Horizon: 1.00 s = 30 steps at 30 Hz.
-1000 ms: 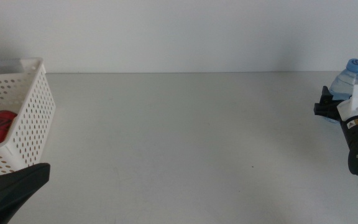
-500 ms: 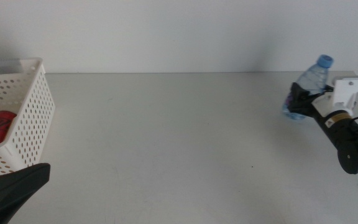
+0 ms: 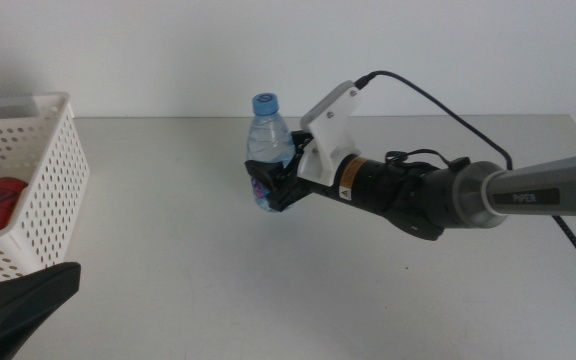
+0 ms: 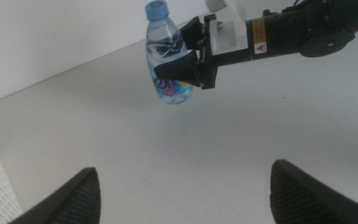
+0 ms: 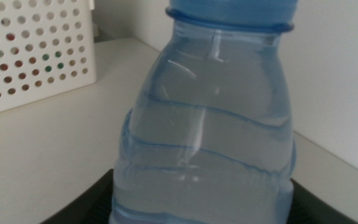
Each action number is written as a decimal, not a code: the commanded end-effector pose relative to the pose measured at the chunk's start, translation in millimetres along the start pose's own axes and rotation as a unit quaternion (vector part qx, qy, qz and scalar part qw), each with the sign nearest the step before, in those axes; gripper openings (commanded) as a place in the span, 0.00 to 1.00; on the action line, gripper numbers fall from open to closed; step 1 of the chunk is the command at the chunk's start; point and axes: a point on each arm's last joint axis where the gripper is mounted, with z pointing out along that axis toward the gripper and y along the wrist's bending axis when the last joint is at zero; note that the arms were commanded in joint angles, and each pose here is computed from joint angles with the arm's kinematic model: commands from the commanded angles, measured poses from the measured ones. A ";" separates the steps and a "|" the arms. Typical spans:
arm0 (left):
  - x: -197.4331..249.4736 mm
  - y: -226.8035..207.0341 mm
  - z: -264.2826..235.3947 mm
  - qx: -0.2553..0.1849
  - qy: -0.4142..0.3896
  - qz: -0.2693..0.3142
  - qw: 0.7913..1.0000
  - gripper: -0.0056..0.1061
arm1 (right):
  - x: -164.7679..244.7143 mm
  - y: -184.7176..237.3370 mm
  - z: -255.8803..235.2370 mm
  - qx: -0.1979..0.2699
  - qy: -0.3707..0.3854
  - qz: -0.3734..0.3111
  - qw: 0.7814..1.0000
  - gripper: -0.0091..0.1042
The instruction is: Use arms to grab the bottles and put them into the dustbin to the left of the table.
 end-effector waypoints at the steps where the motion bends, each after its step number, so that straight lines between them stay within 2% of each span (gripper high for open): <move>1: -13.2 0.0 -3.1 0.002 -0.047 -0.003 0.999 0.89 | -56.3 13.8 7.5 -0.013 -0.082 -0.019 0.996 0.07; 6: -13.2 0.0 -3.1 0.002 -0.047 -0.003 0.999 0.89 | -54.5 41.3 26.4 -0.044 -0.087 -0.022 0.995 0.07; 12: -13.2 0.0 -3.1 0.002 -0.047 -0.003 0.999 0.89 | -34.5 47.6 34.4 -0.052 -0.073 -0.023 0.996 0.07; 15: -13.2 0.0 -3.1 0.002 -0.047 -0.003 0.999 0.89 | -32.2 47.6 34.6 -0.051 -0.067 -0.023 0.996 0.11; 16: -13.2 0.0 -3.1 0.002 -0.047 -0.003 0.999 0.89 | -32.4 47.7 34.6 -0.052 -0.069 -0.019 0.996 0.25; 18: -13.2 0.0 -3.1 0.002 -0.047 -0.003 0.999 0.89 | -33.0 47.7 34.2 -0.052 -0.069 -0.018 0.996 0.35; 19: -13.2 0.0 -3.1 0.002 -0.047 -0.003 0.999 0.89 | -32.3 47.3 32.7 -0.052 -0.067 -0.012 0.996 0.48; 22: -13.2 0.0 -3.1 0.002 -0.047 -0.003 0.999 0.89 | -33.0 48.0 25.9 -0.053 -0.064 0.000 0.997 0.66; 25: -13.2 0.0 -3.1 0.002 -0.047 -0.003 0.999 0.89 | -36.0 47.8 13.2 -0.049 -0.054 0.010 0.997 0.74; 30: -13.2 0.0 -3.1 0.002 -0.047 -0.003 0.999 0.89 | -48.7 44.3 -18.3 -0.039 -0.049 0.017 0.998 0.74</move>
